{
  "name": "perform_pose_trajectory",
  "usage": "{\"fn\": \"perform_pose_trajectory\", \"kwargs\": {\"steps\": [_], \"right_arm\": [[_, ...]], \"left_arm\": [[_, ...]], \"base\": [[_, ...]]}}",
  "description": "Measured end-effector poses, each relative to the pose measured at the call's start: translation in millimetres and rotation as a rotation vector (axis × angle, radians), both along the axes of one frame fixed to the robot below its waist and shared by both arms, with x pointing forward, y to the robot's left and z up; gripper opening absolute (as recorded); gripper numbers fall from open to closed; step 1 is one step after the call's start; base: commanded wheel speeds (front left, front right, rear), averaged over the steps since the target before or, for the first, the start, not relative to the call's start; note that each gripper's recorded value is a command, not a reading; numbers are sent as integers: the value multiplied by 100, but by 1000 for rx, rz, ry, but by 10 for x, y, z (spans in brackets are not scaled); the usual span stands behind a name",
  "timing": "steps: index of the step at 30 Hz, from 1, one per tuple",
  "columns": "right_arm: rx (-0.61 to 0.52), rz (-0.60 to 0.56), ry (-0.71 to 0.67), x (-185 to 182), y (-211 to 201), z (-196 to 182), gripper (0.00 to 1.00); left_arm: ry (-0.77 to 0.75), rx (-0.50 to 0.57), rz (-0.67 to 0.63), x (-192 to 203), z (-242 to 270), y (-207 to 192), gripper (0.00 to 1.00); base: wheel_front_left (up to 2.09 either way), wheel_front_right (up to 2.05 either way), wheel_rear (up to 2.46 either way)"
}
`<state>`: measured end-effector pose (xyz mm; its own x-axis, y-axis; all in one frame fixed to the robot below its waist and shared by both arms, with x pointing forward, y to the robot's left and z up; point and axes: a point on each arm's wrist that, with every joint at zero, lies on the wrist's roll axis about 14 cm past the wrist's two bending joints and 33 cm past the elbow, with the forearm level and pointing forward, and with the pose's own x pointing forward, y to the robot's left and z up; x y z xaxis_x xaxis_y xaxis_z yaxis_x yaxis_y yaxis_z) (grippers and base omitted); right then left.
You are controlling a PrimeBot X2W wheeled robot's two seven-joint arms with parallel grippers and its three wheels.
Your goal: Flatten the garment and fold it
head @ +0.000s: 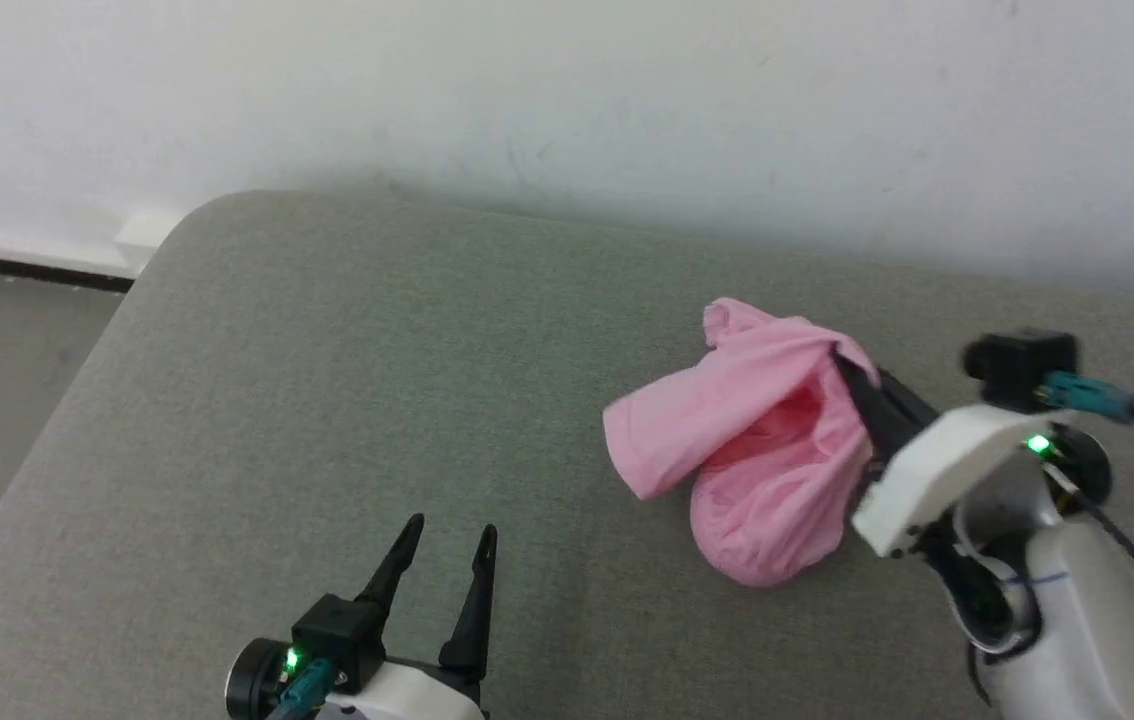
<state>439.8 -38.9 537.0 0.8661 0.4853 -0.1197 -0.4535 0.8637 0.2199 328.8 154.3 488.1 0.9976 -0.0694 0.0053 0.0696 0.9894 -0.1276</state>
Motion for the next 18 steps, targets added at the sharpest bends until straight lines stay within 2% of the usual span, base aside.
{"fn": "perform_pose_trajectory", "kwargs": {"steps": [3, 6, 7, 8, 9, 11, 13, 16, 18], "right_arm": [[120, -207, 56, -53, -676, -142, 0], [156, -434, 176, -282, -1422, -560, 0], [160, -502, 228, -393, -1639, -728, 6], [148, -561, 277, -513, -1830, -889, 94], [126, -608, 326, -639, -1985, -1043, 100], [113, -672, 385, -813, -2168, -1235, 100], [98, -694, 375, -854, -2224, -1264, 100], [84, -690, 285, -778, -2205, -1105, 100], [35, -654, 184, -687, -2123, -893, 100]], "left_arm": [[-8, 3, -39, 62, 19, -115, 100], [-12, 1, -84, 113, 27, -251, 100], [-12, -1, -95, 127, 28, -288, 100], [-11, -3, -105, 140, 25, -324, 100], [-10, -5, -118, 151, 20, -358, 100], [-5, -1, -140, 166, 2, -418, 100], [-2, -1, -157, 178, -13, -465, 100], [2, -3, -170, 191, -24, -509, 100], [2, -6, -179, 193, -22, -542, 100]], "base": [[0, 0, 0], [0, 0, 0], [0, 0, 0], [0, 0, 0], [0, 0, 0], [0, 0, 0], [0, 0, 0], [0, 0, 0], [0, 0, 0]]}}
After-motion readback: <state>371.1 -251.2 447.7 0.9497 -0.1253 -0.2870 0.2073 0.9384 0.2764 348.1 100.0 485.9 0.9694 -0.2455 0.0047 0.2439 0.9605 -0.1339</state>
